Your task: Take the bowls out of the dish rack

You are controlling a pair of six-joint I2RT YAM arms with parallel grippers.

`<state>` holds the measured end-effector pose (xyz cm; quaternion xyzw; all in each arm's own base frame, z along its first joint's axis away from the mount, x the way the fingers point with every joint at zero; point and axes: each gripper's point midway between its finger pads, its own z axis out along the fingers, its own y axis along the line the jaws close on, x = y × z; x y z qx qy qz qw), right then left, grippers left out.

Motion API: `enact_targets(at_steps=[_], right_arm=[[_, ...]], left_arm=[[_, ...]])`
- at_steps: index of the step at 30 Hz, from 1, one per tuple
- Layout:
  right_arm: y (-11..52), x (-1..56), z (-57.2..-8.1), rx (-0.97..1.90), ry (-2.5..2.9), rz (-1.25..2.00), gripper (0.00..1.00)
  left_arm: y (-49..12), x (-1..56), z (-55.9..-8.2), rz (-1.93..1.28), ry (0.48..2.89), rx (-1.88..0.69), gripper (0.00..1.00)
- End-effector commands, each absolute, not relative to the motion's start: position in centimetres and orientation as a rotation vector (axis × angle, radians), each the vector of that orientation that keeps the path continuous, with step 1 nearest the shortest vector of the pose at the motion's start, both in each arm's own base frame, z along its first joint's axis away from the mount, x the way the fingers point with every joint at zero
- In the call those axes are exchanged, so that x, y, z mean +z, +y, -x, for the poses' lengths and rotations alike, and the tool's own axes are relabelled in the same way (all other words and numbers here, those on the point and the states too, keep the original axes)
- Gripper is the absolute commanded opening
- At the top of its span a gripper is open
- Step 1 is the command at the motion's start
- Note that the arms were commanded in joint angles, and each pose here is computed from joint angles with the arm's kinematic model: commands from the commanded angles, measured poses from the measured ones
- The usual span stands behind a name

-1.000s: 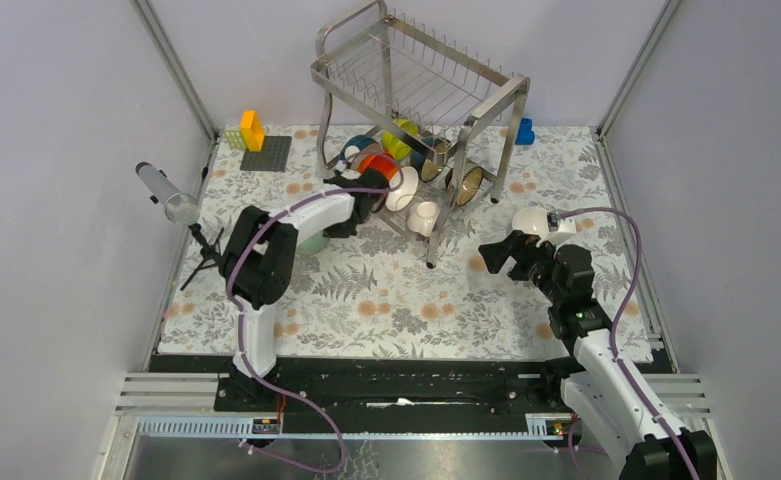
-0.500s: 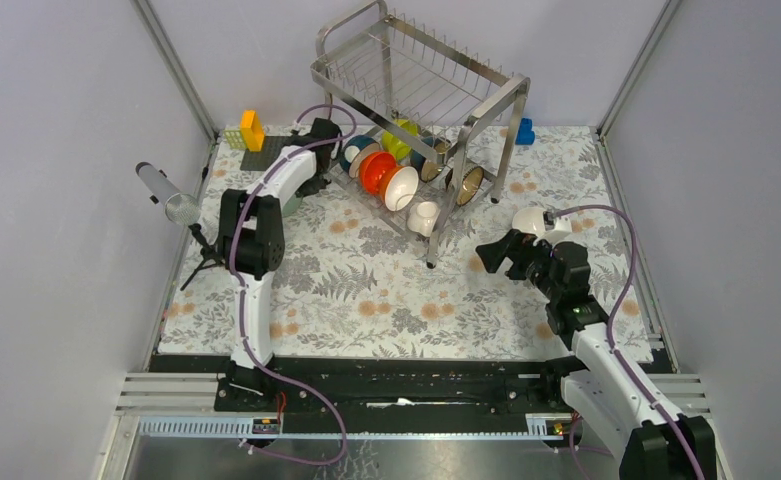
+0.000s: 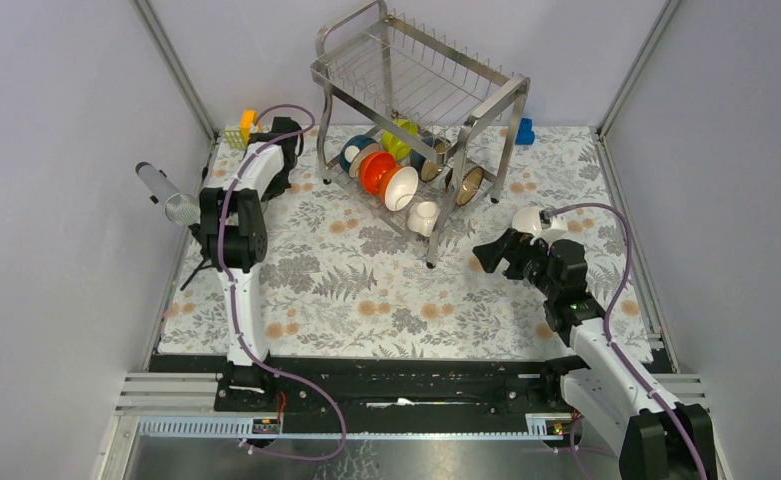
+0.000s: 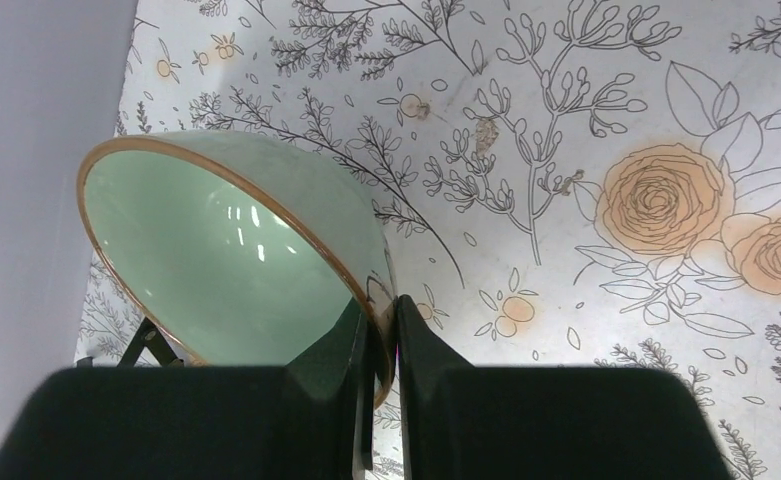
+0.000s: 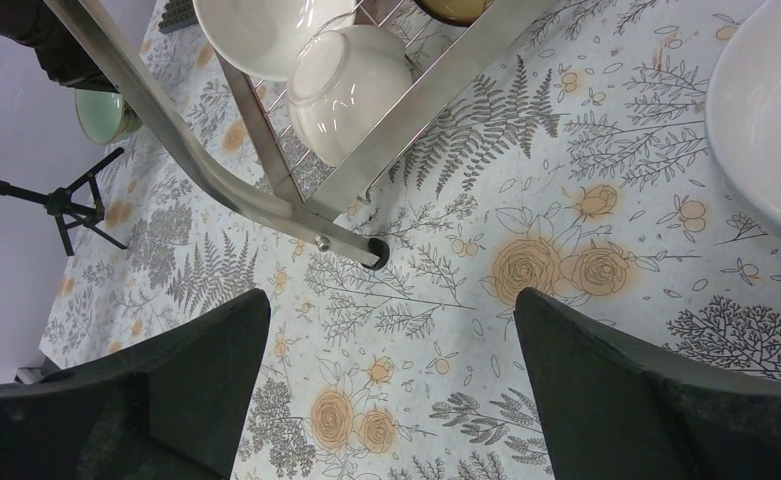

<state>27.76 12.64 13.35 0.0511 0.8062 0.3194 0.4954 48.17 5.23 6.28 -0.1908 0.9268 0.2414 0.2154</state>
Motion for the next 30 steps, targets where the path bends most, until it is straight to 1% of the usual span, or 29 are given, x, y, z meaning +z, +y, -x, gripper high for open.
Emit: enact_targets(at_steps=[1, 3, 5, 6, 7, 10, 11, 17, 21, 26, 30], right_arm=[[13.5, 16.0, -28.4, 0.823, 1.881, -0.082, 0.99], [13.5, 16.1, -28.5, 0.822, 1.877, -0.082, 0.99], [13.4, 16.3, -28.4, 0.819, 1.873, -0.082, 1.00], [13.4, 16.3, -28.3, 0.818, 1.872, -0.083, 1.00], [13.3, 16.4, -28.3, 0.817, 1.869, -0.085, 1.00], [13.4, 16.5, -28.2, 0.824, 1.868, -0.083, 1.00], [13.5, 16.6, -28.2, 0.828, 1.870, -0.080, 1.00], [13.7, 16.9, -28.1, 0.839, 1.879, -0.072, 1.00], [13.7, 17.3, -27.9, 0.836, 1.878, -0.069, 1.00], [13.4, 17.4, -27.6, 0.819, 1.885, -0.060, 1.00], [13.3, 17.6, -27.4, 0.810, 1.878, -0.060, 1.00]], left_arm=[[5.0, 8.7, -48.9, 0.556, 2.496, 0.666, 0.15], [4.6, 9.0, -48.8, 0.554, 2.495, 0.643, 0.16], [4.5, 9.8, -48.7, 0.555, 2.476, 0.649, 0.20], [4.4, 10.1, -48.6, 0.556, 2.468, 0.654, 0.25], [4.4, 10.6, -48.5, 0.560, 2.456, 0.659, 0.31], [4.3, 11.8, -48.2, 0.560, 2.419, 0.687, 0.54], [4.2, 12.2, -48.1, 0.559, 2.409, 0.694, 0.58], [2.4, 14.6, -47.1, 0.526, 2.379, 0.632, 0.60], [-0.5, 15.3, -46.9, 0.478, 2.360, 0.459, 0.59], [-3.8, 15.9, -46.3, 0.382, 2.342, 0.223, 0.55], [-5.1, 13.8, -45.4, 0.351, 2.371, 0.130, 0.48]])
